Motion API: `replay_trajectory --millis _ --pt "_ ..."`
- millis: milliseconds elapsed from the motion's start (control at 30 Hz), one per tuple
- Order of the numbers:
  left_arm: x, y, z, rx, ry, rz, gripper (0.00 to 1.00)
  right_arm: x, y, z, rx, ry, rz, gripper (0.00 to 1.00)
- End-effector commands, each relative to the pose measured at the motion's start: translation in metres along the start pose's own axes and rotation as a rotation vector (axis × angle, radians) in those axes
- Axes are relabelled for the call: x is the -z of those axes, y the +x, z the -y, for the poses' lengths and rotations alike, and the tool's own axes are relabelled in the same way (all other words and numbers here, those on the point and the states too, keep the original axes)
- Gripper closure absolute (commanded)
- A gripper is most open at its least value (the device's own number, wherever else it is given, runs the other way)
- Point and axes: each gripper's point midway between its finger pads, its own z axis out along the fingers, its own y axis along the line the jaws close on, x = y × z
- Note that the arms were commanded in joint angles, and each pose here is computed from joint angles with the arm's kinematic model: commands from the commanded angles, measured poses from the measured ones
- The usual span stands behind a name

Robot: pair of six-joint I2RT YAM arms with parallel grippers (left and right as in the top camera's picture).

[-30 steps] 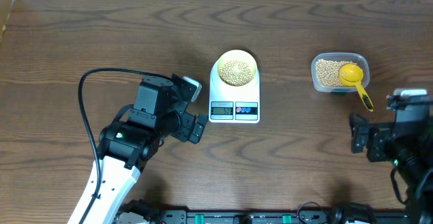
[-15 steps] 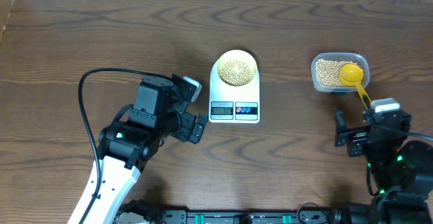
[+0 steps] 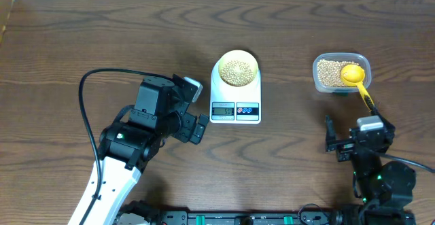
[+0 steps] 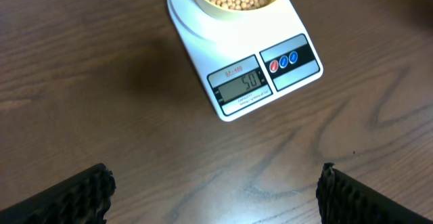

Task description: Scoop item into bowl and weigh 50g on scale

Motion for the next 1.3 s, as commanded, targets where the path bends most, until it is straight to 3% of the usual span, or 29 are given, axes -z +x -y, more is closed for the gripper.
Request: replay_trajectory --millis 0,467,1267 --pt "0.000 -0.001 0.000 0.001 0.005 0.003 0.02 -0.001 0.008 -0.006 0.017 -0.014 0.026 0.01" --pt "0.000 -0.001 0.000 0.001 0.005 0.003 0.02 -0.009 0.024 -0.001 0.035 0.075 0.143 0.01" --pt "0.000 -0.001 0.000 0.001 0.005 0.003 0.02 -0.010 0.043 0.009 0.024 0.133 0.061 0.01"
